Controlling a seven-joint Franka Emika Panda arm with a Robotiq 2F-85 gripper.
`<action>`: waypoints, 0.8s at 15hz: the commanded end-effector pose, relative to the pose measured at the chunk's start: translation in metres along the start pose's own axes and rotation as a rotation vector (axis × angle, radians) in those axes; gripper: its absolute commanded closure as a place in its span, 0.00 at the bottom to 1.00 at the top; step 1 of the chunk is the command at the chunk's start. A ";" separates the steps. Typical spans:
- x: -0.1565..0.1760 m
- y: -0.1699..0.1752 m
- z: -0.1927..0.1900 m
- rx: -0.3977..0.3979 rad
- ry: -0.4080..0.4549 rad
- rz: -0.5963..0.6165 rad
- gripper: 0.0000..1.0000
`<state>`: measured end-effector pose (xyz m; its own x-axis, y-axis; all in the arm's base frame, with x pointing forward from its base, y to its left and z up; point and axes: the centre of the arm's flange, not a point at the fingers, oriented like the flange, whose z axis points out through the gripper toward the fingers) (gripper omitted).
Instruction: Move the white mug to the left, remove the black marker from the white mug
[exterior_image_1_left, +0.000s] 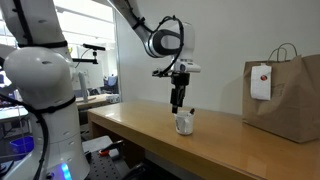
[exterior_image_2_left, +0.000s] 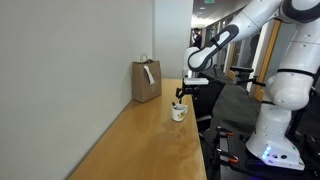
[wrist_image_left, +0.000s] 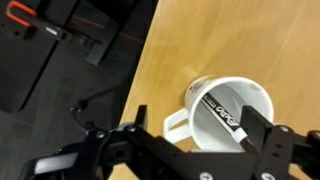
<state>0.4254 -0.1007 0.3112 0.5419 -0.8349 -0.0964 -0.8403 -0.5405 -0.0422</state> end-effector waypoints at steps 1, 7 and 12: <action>0.018 -0.003 0.018 0.048 0.043 0.024 0.00; 0.032 -0.008 0.038 0.023 0.027 0.023 0.29; 0.040 -0.017 0.042 0.025 0.015 -0.001 0.69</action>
<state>0.4516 -0.1174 0.2697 0.5265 -0.8475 -0.0669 -0.8501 -0.5241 -0.0506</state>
